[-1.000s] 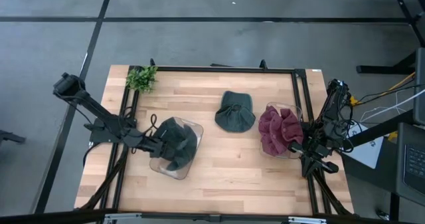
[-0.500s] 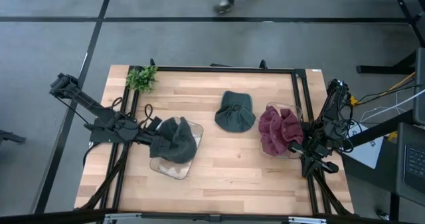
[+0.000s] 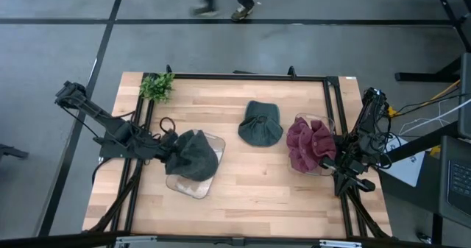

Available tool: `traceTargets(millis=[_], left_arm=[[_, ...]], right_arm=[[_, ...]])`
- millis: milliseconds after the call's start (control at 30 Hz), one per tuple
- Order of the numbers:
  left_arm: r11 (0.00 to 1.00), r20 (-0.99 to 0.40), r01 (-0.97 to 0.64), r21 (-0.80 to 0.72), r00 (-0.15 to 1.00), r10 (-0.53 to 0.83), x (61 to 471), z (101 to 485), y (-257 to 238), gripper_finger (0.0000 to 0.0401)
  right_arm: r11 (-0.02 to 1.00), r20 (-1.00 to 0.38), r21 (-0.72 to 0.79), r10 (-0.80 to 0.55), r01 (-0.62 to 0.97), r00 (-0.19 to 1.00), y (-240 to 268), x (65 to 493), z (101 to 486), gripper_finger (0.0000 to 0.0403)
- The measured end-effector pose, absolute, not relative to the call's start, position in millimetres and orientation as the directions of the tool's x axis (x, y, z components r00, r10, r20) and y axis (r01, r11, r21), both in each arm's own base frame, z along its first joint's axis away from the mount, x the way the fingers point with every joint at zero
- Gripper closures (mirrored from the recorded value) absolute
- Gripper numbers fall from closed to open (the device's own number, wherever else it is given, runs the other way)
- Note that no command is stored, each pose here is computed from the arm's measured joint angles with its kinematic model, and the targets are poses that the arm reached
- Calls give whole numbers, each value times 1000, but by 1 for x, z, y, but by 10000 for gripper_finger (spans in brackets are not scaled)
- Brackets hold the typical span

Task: Pick & Place hat
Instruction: Put the left black cap into the left transparent bin, then put the black cap into the left transparent bin

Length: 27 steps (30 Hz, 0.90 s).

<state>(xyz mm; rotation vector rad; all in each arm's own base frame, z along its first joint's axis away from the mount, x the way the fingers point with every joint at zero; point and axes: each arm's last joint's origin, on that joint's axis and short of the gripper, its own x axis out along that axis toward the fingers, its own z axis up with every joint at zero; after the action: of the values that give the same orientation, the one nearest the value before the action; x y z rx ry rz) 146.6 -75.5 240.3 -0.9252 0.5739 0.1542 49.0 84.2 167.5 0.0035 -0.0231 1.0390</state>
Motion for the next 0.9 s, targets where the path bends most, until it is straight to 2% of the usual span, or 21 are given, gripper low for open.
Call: traceTargets(millis=[267,567,733,900], left_arm=[[712,-656,-406,-573,748,-102,140,231,-69,244],[781,-682,-362,-508,723,-109,141,229,-61,244],[858,-693,-290,-423,714,-100,138,246,-55,244],[912,-728,-283,-298,685,-25,128,267,-43,244]], right_arm=[[507,20,-8,862,-862,507,84,49,167,379],[507,20,-8,862,-862,507,84,49,167,379],[507,20,-8,862,-862,507,84,49,167,379],[507,20,-8,862,-862,507,84,49,167,379]])
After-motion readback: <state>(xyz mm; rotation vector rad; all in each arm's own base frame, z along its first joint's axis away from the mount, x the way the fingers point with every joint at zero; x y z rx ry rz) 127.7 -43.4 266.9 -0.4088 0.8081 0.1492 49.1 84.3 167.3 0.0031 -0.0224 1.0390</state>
